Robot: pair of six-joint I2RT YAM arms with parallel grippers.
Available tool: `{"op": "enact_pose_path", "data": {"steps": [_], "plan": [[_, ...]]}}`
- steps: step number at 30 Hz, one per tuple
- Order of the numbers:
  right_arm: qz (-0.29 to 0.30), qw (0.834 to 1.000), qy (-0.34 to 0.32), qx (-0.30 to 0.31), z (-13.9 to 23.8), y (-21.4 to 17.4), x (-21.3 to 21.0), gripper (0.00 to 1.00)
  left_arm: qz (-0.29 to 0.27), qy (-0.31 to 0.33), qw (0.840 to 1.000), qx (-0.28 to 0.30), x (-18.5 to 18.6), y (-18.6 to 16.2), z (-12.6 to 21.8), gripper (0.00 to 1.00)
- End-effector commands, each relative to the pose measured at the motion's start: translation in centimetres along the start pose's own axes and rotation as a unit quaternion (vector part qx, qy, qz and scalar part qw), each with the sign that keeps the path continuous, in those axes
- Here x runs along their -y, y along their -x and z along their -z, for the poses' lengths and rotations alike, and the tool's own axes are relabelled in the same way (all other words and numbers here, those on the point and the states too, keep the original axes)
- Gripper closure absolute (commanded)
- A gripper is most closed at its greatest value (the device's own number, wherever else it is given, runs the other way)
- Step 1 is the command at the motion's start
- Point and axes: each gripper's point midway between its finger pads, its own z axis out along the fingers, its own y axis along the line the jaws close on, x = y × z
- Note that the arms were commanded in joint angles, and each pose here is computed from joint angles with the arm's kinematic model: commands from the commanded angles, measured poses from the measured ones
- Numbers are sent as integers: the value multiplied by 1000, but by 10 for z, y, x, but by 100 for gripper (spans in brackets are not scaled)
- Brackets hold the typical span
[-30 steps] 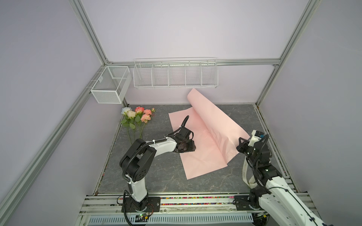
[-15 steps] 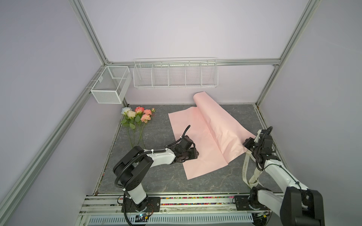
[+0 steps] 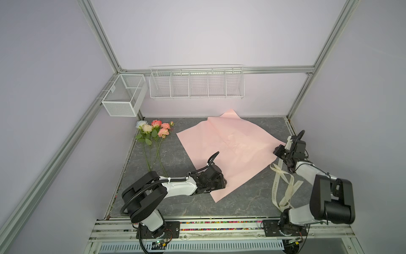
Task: Tie the bouquet of fake flowers
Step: 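Spread the flipped paper with the left gripper while the right pulls its corner outward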
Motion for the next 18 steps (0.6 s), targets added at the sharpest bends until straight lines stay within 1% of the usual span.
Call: {"op": "enact_pose_path", "data": {"steps": [1,2,4,6,8,11,15,18], "plan": [[11,995,79,-60,-14,-4,-29,94,-3,42,999,3,-14,-1,17,44],[7,993,82,-84,-20,-10,-30,94,-7,35,999,13,-9,4,23,44],[5,991,74,-112,-26,-17,-28,94,-14,23,999,35,1,14,38,43],[19,990,61,-127,-28,-21,-26,94,-7,33,998,54,1,22,52,42],[36,989,56,-131,-29,-23,-27,94,-7,51,996,72,-4,29,65,41],[44,984,57,-161,-35,-29,-30,94,-14,71,993,92,-15,37,78,40],[62,977,78,-190,-45,-39,-42,94,5,74,992,103,-28,46,90,40],[71,975,62,-201,-51,-44,-39,94,14,73,991,115,-36,50,97,40]]}}
